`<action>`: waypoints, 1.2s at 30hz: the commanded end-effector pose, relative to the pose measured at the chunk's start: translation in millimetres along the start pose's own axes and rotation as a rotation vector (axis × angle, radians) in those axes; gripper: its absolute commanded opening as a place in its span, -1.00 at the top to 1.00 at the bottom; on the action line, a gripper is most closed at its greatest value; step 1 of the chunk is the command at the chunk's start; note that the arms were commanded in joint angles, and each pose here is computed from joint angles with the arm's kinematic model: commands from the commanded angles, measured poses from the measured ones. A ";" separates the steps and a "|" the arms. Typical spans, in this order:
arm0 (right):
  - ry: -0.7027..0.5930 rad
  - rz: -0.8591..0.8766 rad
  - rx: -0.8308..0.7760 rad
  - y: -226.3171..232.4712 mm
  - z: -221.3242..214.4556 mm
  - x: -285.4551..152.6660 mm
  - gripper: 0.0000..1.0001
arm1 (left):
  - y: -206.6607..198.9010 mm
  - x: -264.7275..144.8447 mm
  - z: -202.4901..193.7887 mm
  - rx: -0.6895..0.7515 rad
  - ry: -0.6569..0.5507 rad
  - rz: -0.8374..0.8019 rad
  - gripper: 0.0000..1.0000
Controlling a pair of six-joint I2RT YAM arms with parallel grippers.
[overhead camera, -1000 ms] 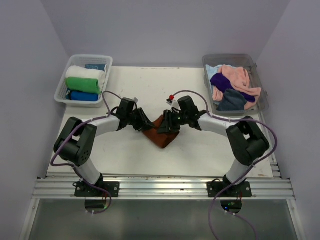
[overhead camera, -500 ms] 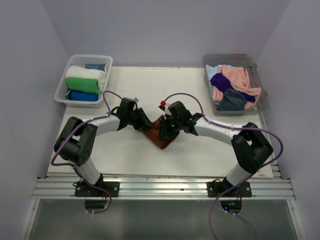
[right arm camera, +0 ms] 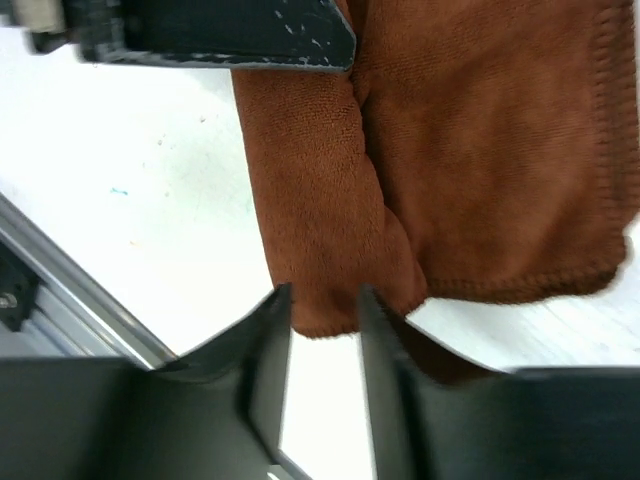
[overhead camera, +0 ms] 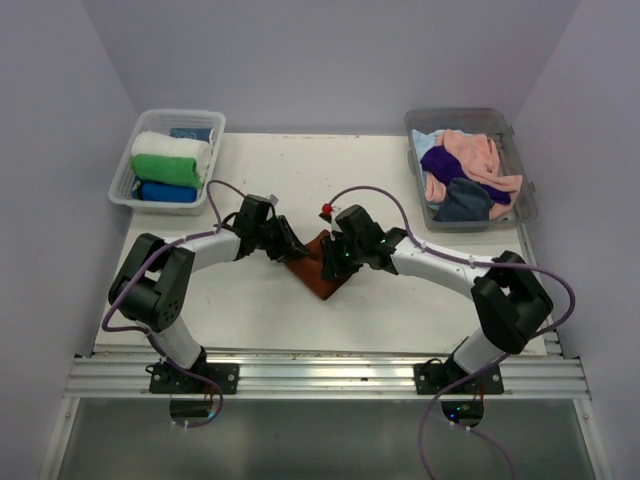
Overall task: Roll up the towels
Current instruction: Roll the towel
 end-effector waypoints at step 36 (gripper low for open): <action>-0.062 -0.203 -0.370 30.7 -8.3 46.8 1.00 | 18.9 -18.0 -1.1 0.024 -0.009 0.096 -0.14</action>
Point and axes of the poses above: each gripper's point midway between its finger pads, its own x axis out along the fingers, its own y axis along the line the jaws close on, z = x × y, the point moved 7 cm from there along -x, back along the fingers, and after that the axes turned 3 degrees about x, right-handed, at the moved point
